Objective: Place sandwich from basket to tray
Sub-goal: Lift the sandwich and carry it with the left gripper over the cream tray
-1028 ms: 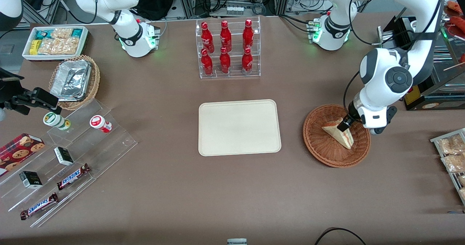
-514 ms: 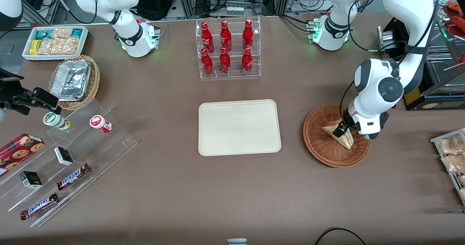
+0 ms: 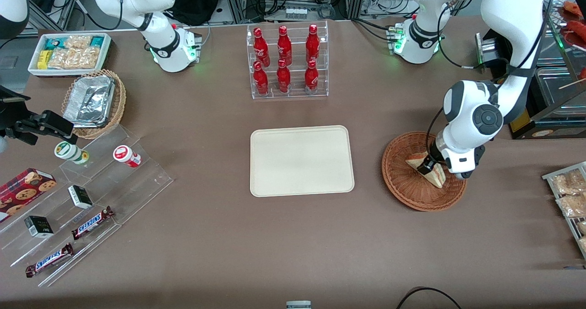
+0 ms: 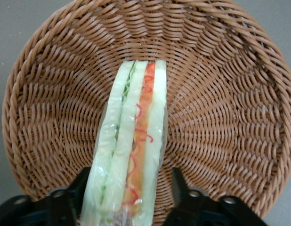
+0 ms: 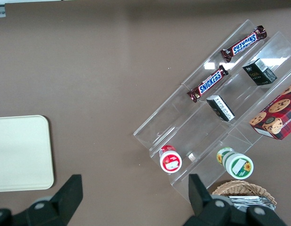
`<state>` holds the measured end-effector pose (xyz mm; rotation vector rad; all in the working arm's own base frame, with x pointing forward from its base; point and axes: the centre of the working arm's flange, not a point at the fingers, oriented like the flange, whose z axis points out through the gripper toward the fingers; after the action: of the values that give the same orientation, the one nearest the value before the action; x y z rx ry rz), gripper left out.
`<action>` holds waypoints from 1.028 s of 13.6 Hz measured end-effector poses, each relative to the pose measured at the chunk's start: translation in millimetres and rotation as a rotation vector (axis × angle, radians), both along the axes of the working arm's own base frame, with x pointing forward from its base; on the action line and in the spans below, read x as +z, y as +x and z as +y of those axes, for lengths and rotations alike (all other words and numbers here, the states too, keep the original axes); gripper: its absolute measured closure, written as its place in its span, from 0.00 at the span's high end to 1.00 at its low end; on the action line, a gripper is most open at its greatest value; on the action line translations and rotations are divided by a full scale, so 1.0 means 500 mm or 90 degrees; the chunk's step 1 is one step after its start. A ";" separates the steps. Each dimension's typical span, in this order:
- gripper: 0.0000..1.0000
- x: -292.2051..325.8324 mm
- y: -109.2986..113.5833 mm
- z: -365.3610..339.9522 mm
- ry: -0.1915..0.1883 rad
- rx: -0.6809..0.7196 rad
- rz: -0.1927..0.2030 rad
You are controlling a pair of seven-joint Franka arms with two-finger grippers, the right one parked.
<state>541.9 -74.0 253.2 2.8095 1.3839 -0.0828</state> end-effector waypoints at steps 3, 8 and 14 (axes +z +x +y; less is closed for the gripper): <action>0.38 0.008 0.011 -0.002 -0.002 0.000 -0.007; 0.16 0.148 0.063 -0.068 0.010 -0.040 0.015; 0.15 0.389 0.067 -0.355 0.017 -0.186 0.024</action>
<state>575.2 -251.5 447.6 3.0250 0.9770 -0.1211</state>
